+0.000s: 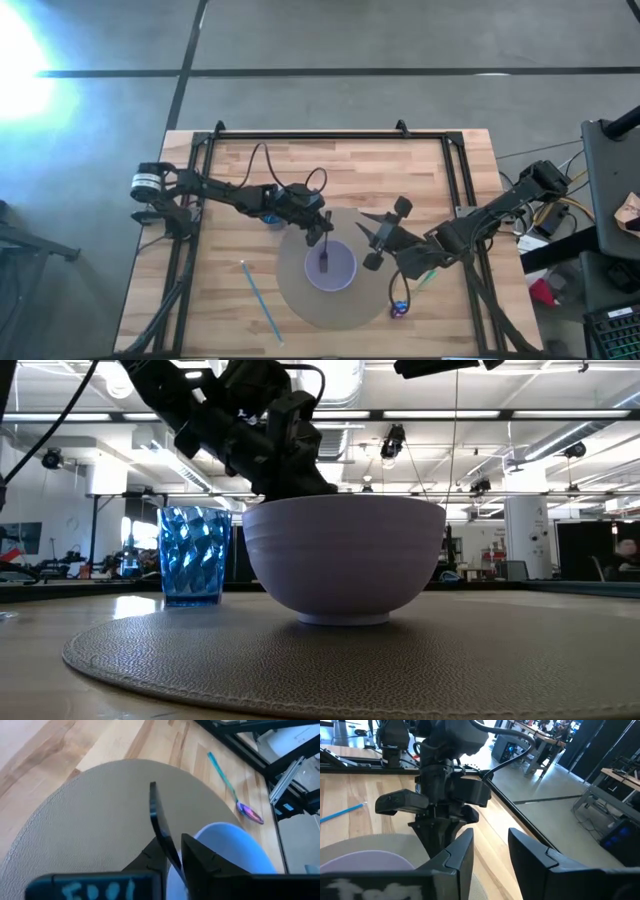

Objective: Pick & Place Utensil
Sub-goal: Put the black fork into the violet bowl, then put the blue spoon into the violet bowl

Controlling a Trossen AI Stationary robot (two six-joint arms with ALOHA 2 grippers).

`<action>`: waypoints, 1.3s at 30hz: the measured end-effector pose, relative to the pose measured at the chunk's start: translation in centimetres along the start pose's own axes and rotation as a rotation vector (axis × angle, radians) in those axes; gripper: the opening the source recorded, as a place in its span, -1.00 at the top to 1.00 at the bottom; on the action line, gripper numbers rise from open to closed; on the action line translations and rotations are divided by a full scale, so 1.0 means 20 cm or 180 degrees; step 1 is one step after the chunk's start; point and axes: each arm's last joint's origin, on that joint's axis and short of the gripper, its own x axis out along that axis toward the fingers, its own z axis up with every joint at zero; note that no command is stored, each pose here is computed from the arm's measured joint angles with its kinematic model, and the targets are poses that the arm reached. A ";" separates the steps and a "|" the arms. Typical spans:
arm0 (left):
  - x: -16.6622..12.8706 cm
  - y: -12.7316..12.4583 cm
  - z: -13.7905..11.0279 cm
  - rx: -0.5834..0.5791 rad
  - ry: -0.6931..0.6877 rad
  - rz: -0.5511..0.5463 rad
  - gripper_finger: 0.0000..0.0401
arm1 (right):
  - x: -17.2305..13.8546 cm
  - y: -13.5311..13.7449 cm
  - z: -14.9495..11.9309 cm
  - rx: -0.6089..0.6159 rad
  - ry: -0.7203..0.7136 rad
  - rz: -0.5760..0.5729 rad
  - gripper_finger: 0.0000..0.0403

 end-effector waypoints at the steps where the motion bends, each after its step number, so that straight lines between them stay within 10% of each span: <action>1: 0.00 0.00 0.00 -0.0002 0.0016 0.0009 0.74 | 0.00 0.00 0.00 0.0000 0.0000 0.0000 0.40; 39: -0.10 -0.06 0.07 0.0175 -0.0143 -0.0098 0.38 | 0.00 0.00 0.00 0.0001 -0.0001 0.0002 0.34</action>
